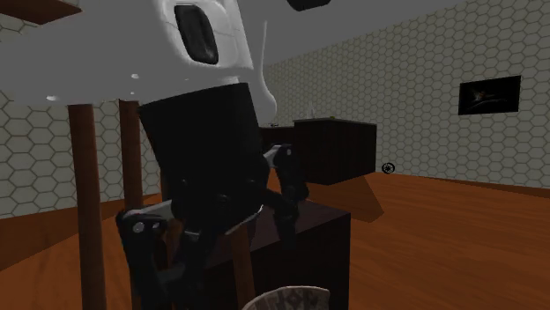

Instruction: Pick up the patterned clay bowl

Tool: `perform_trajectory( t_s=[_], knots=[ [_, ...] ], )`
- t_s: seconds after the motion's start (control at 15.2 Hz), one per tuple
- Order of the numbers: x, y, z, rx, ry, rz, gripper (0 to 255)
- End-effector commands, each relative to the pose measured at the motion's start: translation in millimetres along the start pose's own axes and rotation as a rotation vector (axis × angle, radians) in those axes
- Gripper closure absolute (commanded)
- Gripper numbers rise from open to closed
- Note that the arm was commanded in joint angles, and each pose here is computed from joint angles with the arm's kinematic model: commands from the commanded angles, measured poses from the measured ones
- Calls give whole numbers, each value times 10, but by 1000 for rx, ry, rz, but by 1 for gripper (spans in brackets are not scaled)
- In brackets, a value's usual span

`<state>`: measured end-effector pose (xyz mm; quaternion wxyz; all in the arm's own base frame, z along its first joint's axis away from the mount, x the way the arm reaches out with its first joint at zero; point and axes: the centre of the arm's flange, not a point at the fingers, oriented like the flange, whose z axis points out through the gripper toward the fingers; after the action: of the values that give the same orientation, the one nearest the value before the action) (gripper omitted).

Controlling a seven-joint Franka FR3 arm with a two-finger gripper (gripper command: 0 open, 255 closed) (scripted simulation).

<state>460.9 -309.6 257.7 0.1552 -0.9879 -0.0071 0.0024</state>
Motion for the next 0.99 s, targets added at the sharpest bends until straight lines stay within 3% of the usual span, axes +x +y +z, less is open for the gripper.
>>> perform_trajectory(
  t_s=[0.0, 0.73, 0.79, 0.92],
  knots=[
    [60, 239, 190, 15, -2, 11, 0],
    [90, 480, 654, 22, -4, 17, 0],
    [93, 479, 654, 22, -4, 17, 255],
    [97, 479, 655, 22, -4, 17, 255]
  ],
)
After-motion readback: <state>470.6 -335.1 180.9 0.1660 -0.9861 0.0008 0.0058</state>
